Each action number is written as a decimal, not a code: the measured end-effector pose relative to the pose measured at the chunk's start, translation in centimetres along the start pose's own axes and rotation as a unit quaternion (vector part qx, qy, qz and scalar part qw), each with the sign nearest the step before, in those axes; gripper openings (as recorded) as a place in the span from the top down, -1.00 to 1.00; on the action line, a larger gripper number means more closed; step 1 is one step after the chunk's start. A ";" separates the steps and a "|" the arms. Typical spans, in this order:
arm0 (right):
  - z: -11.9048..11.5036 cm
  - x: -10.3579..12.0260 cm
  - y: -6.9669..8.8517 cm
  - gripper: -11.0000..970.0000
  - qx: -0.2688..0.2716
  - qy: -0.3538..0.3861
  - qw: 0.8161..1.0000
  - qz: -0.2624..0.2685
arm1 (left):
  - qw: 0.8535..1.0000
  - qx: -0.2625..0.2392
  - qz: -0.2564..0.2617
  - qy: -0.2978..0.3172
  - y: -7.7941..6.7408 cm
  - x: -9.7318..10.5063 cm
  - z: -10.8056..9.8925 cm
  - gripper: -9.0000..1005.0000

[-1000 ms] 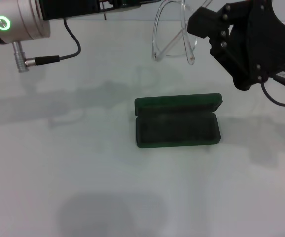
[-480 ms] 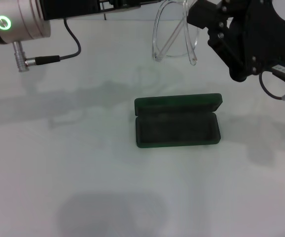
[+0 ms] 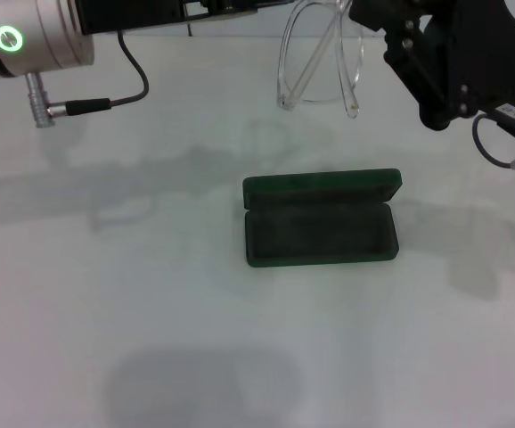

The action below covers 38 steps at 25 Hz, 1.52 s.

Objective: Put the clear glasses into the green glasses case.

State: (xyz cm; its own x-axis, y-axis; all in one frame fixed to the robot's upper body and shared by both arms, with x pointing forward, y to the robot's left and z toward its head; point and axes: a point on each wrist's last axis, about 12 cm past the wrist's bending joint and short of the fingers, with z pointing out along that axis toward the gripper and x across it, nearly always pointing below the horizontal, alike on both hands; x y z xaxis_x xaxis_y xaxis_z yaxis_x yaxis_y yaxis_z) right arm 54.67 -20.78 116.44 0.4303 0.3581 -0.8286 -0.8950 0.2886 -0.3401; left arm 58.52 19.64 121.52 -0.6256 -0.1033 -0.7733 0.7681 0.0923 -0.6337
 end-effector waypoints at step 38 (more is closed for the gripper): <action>-1.4 -0.5 -0.1 0.96 0.063 -0.038 0.997 -0.012 | 1.000 -0.006 -0.008 0.017 0.2 0.6 0.2 0.84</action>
State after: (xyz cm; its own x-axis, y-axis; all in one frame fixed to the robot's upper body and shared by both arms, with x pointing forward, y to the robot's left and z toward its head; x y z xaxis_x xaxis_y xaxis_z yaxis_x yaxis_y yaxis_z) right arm 54.41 -22.21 116.26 0.4640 0.4145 -0.7828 -0.8641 0.4062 -0.2971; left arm 58.35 19.36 120.94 -0.6420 -0.0719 -0.7634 0.7565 0.1026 -0.6459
